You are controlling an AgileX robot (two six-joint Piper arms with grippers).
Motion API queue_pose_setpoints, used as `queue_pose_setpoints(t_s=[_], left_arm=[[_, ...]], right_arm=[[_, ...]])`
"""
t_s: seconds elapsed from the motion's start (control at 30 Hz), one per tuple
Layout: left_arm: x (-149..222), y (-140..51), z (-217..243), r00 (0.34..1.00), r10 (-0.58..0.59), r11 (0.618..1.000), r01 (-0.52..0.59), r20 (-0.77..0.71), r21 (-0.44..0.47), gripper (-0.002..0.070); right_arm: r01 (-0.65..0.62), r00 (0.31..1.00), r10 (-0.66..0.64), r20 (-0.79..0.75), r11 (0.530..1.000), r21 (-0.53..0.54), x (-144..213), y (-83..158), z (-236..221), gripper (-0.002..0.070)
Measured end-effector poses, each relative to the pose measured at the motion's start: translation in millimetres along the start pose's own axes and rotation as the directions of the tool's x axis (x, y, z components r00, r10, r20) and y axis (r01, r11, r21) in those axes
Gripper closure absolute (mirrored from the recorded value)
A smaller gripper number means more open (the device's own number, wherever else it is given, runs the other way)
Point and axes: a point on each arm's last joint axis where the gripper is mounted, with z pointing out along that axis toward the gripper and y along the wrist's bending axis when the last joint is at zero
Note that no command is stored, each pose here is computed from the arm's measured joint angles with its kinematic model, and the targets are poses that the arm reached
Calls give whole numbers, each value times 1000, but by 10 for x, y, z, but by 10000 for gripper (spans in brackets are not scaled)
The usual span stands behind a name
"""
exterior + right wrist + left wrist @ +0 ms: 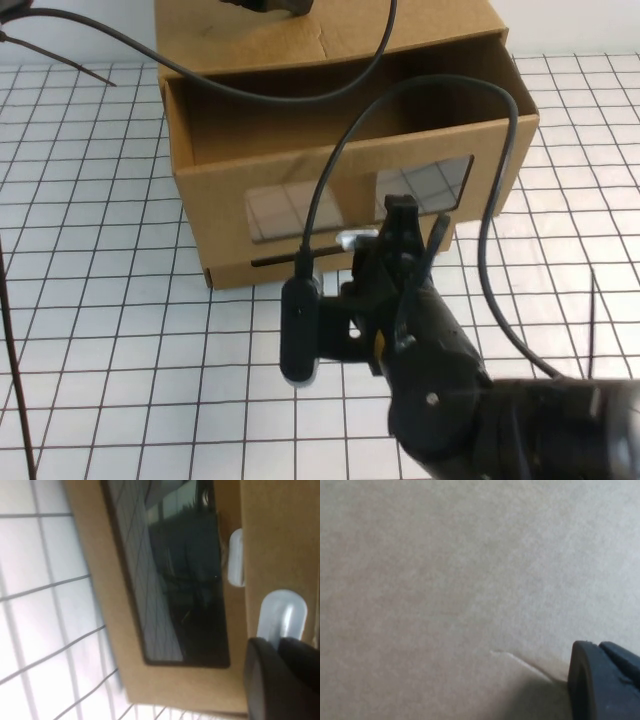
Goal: Open the shoe box
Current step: 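Pull the top drawer of the cardboard box fully open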
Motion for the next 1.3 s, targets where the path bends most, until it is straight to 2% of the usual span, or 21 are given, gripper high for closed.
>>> queue_pose_setpoints(t_s=[0.3, 0.5, 0.6, 0.77, 0.87, 0.93, 1.1, 1.3], left_arm=[[-1, -1, 0, 1000, -3, 1000, 3, 1, 2, 677], [-1, 1, 0, 1000, -2, 1000, 2, 2, -1, 678], [-1, 1, 0, 1000, -2, 1000, 2, 2, -1, 678], [-1, 1, 0, 1000, -2, 1000, 2, 2, -1, 677], [-19, -6, -26, 1000, 1, 1000, -1, 7, -3, 678], [-37, -9, -50, 1000, 6, 1000, -6, 9, -8, 678], [-112, -45, -149, 999, 24, 1000, -24, 27, -4, 678], [-263, -187, -499, 992, 59, 998, -58, 108, -14, 678]], right_arm=[[6, 998, -2, 63, 998, -62, 120, 125, -461, 670], [-53, 997, 56, 53, 997, -54, 152, 75, -548, 656], [-96, 995, 98, 27, 994, -51, 185, 39, -576, 588], [-181, 983, 182, 11, 981, -69, 230, -51, -702, 374], [-217, 976, 218, 4, 971, -99, 251, -78, -793, 335], [-240, 970, 243, 7, 963, -122, 252, -79, -878, 348], [-299, 947, 310, 82, 946, -125, 243, -226, -1199, 456], [-494, 858, 504, 101, 863, -104, 444, -617, -1489, 586]])
